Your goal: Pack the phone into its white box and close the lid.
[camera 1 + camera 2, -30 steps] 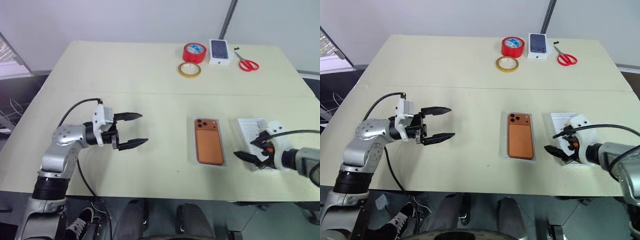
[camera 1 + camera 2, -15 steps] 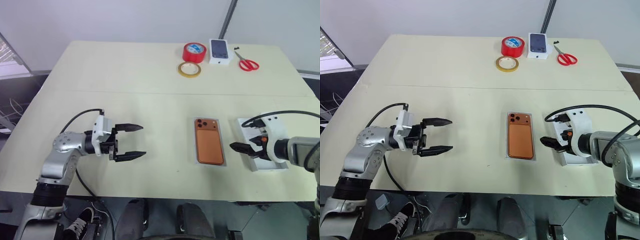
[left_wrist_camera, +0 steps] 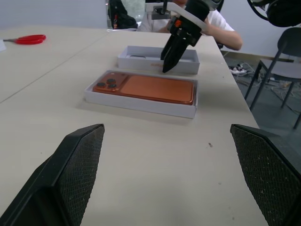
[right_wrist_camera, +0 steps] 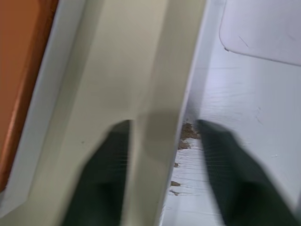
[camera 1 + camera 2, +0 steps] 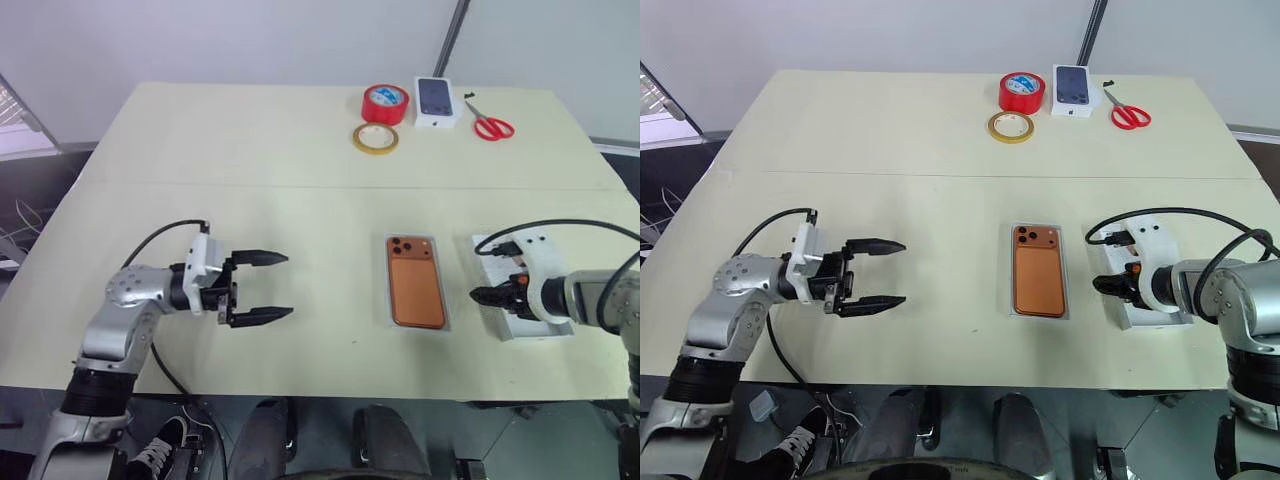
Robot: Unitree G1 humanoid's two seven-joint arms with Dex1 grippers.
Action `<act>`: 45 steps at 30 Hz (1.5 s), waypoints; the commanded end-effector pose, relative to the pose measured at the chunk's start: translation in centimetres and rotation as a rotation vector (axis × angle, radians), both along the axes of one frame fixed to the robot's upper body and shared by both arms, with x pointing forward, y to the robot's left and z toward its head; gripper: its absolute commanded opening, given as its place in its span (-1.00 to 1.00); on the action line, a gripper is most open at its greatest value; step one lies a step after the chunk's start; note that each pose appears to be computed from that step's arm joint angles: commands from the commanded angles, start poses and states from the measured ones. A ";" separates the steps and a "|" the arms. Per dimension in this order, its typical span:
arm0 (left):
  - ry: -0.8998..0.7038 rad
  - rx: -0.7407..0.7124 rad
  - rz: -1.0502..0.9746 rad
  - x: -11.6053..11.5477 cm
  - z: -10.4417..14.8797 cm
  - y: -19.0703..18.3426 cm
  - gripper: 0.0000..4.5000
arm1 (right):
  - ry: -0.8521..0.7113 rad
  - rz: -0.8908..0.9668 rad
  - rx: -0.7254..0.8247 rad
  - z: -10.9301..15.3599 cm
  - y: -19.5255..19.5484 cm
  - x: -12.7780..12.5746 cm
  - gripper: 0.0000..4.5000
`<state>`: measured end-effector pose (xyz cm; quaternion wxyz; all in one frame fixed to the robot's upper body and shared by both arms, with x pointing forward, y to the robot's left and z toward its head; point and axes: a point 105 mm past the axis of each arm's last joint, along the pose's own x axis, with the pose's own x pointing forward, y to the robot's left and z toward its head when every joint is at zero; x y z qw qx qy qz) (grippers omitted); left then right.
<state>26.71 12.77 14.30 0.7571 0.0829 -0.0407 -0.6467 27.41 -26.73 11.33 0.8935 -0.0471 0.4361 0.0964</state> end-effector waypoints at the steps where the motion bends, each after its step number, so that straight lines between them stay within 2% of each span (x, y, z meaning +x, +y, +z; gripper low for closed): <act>1: -0.021 -0.015 -0.018 -0.5 0.5 -0.6 1.00 | 0.004 -0.014 -0.020 -0.2 -0.2 -0.3 -0.98; 9: -0.018 -0.029 -0.005 -0.5 0.6 -0.9 1.00 | -0.011 -0.055 -0.014 -0.7 -0.2 -0.1 -0.98; 14: -0.019 -0.036 0.001 -0.3 0.7 -1.1 1.00 | -0.023 -0.076 0.077 -0.8 0.1 -0.3 -0.98; 22: -0.017 -0.045 0.006 0.0 0.9 -1.2 1.00 | -0.089 -0.089 0.161 0.2 1.0 0.6 -0.98; 26: -0.015 -0.046 0.008 0.2 0.8 -1.2 1.00 | -0.180 -0.115 0.152 2.3 1.0 2.2 -0.98; 29: -0.015 -0.053 0.016 0.4 0.8 -1.3 1.00 | -0.279 -0.133 0.260 4.6 2.1 4.1 -0.98; 32: 0.004 -0.063 0.060 1.0 0.8 -1.3 1.00 | -0.444 -0.054 0.392 8.1 4.7 5.7 -0.98; 35: 0.063 -0.090 0.116 1.9 0.9 -1.3 1.00 | -0.507 -0.019 0.674 10.0 7.6 6.0 -0.98; 39: 0.089 -0.136 0.159 2.5 1.3 -1.7 1.00 | -0.557 0.106 0.921 11.4 12.0 4.8 -0.98; 41: 0.075 -0.144 0.183 2.7 1.4 -1.9 1.00 | -0.535 0.135 1.056 11.2 13.7 4.0 -0.98; 43: 0.068 -0.144 0.194 2.8 1.4 -2.0 1.00 | -0.520 0.127 1.100 11.1 14.0 3.8 -0.98; 45: 0.041 -0.141 0.210 3.0 1.5 -2.2 1.00 | -0.476 0.192 1.174 10.3 15.7 1.9 -0.98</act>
